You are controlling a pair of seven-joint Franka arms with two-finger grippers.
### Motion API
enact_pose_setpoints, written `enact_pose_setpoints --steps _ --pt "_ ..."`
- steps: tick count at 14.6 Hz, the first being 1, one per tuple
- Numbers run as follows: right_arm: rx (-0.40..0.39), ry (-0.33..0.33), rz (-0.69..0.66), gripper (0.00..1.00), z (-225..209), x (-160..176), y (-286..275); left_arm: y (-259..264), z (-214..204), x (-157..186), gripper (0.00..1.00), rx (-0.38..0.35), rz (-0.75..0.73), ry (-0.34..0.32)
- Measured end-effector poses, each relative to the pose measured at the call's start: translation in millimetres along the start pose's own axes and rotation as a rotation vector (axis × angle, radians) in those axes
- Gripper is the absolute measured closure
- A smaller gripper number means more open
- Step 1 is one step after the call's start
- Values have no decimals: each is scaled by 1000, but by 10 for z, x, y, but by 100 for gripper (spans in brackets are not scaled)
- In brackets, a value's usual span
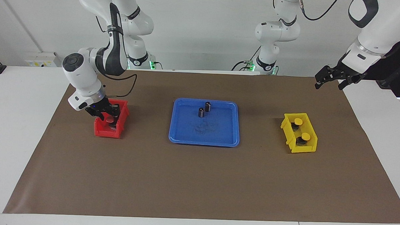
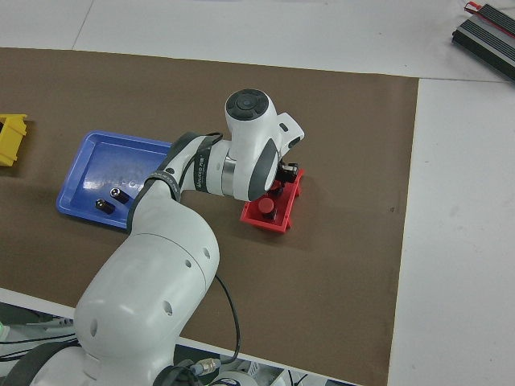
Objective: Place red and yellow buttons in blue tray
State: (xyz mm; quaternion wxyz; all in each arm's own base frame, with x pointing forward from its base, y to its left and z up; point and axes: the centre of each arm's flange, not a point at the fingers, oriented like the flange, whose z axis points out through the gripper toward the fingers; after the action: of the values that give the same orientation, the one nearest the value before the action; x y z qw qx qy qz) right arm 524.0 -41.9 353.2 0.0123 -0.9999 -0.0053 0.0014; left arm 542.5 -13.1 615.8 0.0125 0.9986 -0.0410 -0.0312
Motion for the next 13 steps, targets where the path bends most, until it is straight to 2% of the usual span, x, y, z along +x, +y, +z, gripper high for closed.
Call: enact_pose_setpoints --steps 2,5,6,7,9,10,13 --pt "0 2 -1 37 1 -9 5 -4 12 41 0 2 0 29" --pt "0 7 -2 41 11 -20 4 -5 28 54 0 2 0 36" --pt "0 7 -2 48 16 -24 3 -5 27 54 0 2 0 36" --pt "0 7 -2 48 20 -28 2 -5 27 54 0 2 0 36" --pt "0 7 -5 59 21 -28 -15 -5 26 56 0 2 0 38" --pt "0 6 -8 59 22 -27 -28 -6 24 64 0 3 0 45" --pt "-2 13 -17 59 -17 -4 -54 -22 210 189 0 7 -2 116"
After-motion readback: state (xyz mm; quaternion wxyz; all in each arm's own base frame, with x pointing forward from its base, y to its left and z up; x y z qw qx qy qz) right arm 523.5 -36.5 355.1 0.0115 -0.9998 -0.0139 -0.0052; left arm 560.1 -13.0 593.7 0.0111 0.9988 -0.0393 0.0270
